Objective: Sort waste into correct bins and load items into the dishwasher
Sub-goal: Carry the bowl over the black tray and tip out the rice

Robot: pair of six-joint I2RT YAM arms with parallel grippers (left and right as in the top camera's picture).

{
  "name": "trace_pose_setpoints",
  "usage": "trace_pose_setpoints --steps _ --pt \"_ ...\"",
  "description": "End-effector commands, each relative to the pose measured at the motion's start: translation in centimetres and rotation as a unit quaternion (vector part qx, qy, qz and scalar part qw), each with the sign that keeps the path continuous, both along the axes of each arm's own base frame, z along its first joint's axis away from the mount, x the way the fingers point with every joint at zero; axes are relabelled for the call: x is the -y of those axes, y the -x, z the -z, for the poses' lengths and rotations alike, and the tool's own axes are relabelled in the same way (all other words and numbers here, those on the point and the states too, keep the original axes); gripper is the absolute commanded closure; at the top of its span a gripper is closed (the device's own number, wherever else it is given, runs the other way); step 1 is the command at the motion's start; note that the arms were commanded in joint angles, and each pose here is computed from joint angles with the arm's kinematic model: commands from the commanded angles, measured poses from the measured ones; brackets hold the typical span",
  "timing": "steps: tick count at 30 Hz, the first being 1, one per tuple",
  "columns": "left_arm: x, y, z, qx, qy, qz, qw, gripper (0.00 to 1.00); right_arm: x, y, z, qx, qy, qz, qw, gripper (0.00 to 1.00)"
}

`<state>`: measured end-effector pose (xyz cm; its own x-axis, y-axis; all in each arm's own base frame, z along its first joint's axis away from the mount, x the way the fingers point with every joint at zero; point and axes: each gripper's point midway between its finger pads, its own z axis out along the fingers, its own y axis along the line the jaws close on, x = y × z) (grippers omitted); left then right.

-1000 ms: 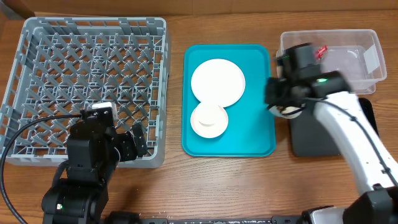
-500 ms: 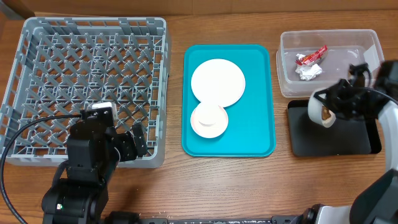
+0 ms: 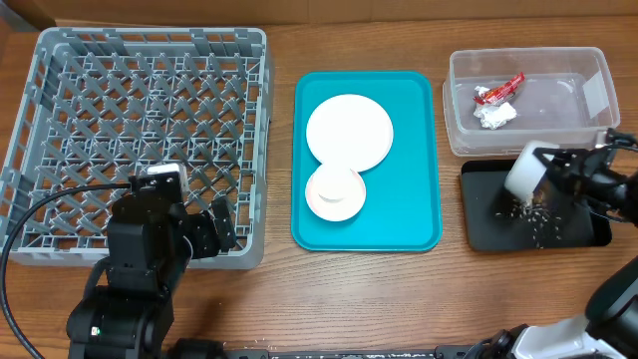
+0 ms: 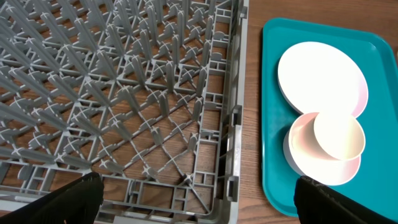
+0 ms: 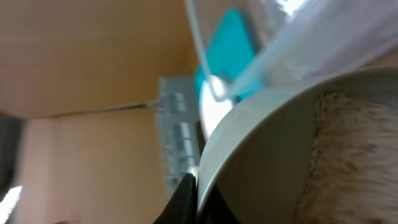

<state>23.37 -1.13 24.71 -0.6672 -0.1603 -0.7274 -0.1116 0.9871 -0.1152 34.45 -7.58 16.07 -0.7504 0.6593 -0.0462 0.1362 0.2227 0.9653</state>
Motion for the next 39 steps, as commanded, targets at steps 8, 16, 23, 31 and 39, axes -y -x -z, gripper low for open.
trace_pose_setpoints --steps 8,16,23,31,39 --pt "0.3 -0.1 -1.0 0.013 0.01 0.001 1.0 0.0 1.8 0.0 -2.6 0.052 -0.141 0.024 0.988 0.96" --pt "0.3 -0.1 -1.0 0.013 0.01 0.001 1.0 0.0 4.7 1.0 -2.6 0.0 -0.196 0.077 0.978 0.96" --pt "0.3 -0.1 -1.0 0.013 0.01 0.001 1.0 0.0 5.5 1.3 -2.6 -0.008 -0.206 0.089 0.974 0.96" --pt "0.3 -0.1 -1.0 0.013 0.01 0.001 1.0 0.0 5.3 1.2 -1.4 -0.028 -0.177 0.092 0.979 0.96" --pt "0.3 -0.1 -1.0 0.013 0.01 0.001 1.0 0.0 2.2 1.4 1.3 -0.06 -0.077 0.042 0.994 0.96"
